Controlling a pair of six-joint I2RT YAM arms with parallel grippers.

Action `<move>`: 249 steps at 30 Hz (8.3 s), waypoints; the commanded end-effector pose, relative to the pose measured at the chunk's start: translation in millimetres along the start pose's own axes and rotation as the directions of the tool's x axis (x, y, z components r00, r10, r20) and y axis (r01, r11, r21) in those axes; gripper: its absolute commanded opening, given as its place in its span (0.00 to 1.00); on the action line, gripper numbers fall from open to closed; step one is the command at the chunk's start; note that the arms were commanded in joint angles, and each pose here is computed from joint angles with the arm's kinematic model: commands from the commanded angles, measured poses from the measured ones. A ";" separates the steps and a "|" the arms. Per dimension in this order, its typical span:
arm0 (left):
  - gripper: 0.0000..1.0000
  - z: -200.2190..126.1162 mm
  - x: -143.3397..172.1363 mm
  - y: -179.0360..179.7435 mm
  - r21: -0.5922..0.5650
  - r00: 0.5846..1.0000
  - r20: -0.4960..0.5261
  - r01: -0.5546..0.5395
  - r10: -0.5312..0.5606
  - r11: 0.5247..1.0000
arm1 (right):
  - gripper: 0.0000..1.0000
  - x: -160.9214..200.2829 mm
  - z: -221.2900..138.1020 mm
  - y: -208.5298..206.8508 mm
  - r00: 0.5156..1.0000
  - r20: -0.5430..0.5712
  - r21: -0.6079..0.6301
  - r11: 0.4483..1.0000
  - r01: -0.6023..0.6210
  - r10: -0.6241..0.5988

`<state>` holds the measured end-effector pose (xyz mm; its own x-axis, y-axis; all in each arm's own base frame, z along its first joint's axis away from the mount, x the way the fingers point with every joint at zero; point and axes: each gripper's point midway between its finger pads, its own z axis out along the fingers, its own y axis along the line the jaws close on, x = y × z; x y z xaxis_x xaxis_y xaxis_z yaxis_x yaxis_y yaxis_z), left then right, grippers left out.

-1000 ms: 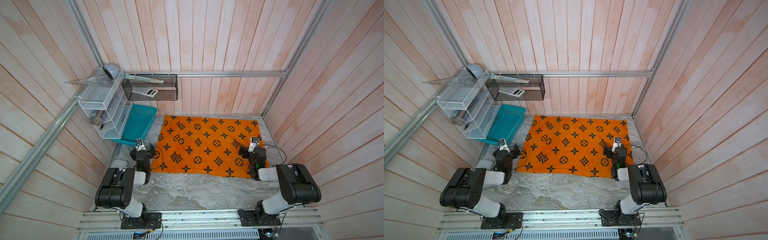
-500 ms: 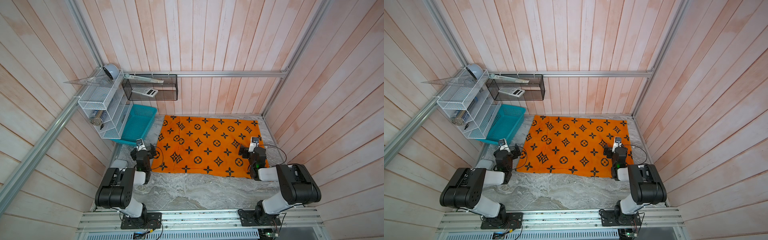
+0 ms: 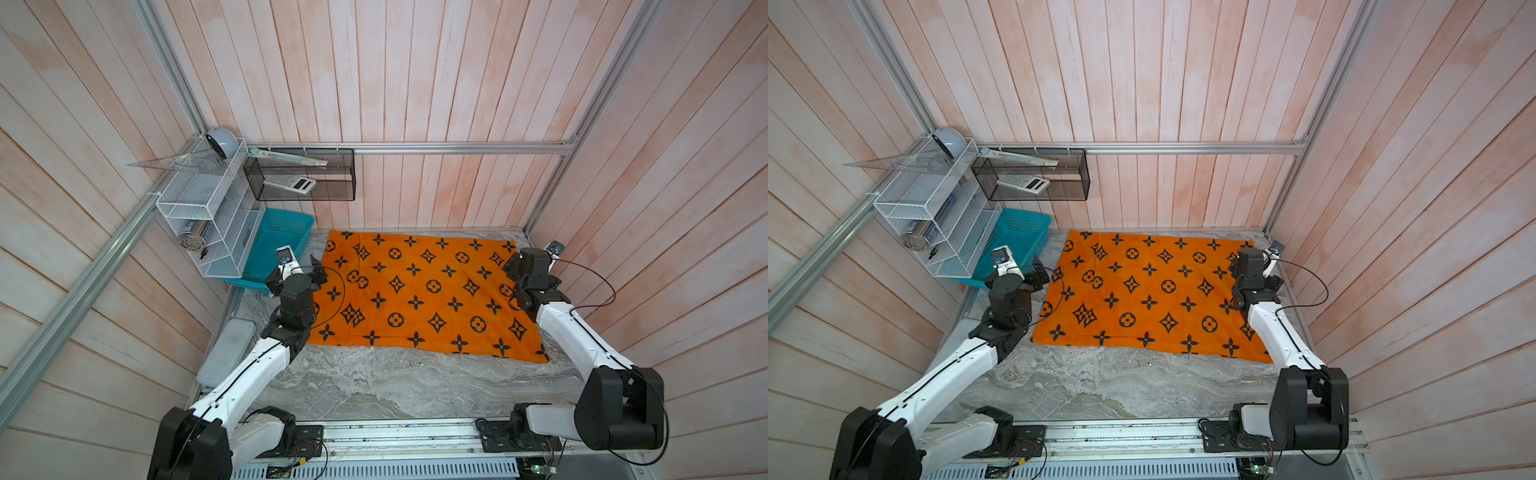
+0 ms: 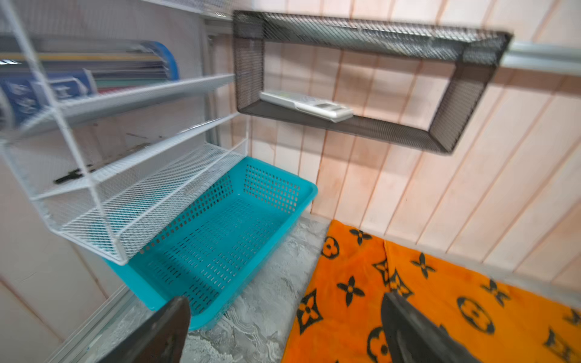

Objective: Roll up the pillowcase
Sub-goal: Fold the pillowcase at the center of the board, then adjust the pillowcase at the center of the board.

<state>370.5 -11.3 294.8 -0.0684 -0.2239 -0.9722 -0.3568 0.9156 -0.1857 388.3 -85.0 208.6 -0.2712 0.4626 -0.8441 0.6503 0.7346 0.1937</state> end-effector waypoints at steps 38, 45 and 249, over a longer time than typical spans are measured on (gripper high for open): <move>0.32 -55.3 226.6 73.6 -0.738 0.352 -0.576 0.162 -0.737 0.655 | 0.57 163.2 -69.8 -92.7 0.477 -0.877 0.085 0.996 0.022 0.064; 0.35 -46.3 247.6 62.8 -0.723 0.304 -0.610 0.166 -0.732 0.671 | 0.62 163.3 -63.2 -95.7 0.470 -0.877 0.108 0.994 -0.001 0.096; 0.00 142.8 305.0 -199.6 -0.264 0.446 -0.777 0.409 -0.444 0.873 | 0.00 197.2 109.1 95.2 0.340 -0.939 0.022 0.998 -0.063 0.042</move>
<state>576.3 -236.9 41.7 -0.6060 -0.7417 -0.2874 -0.4742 0.6270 -0.6181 508.2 30.2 23.5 -0.7271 0.6736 0.1326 0.6704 0.6551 0.3485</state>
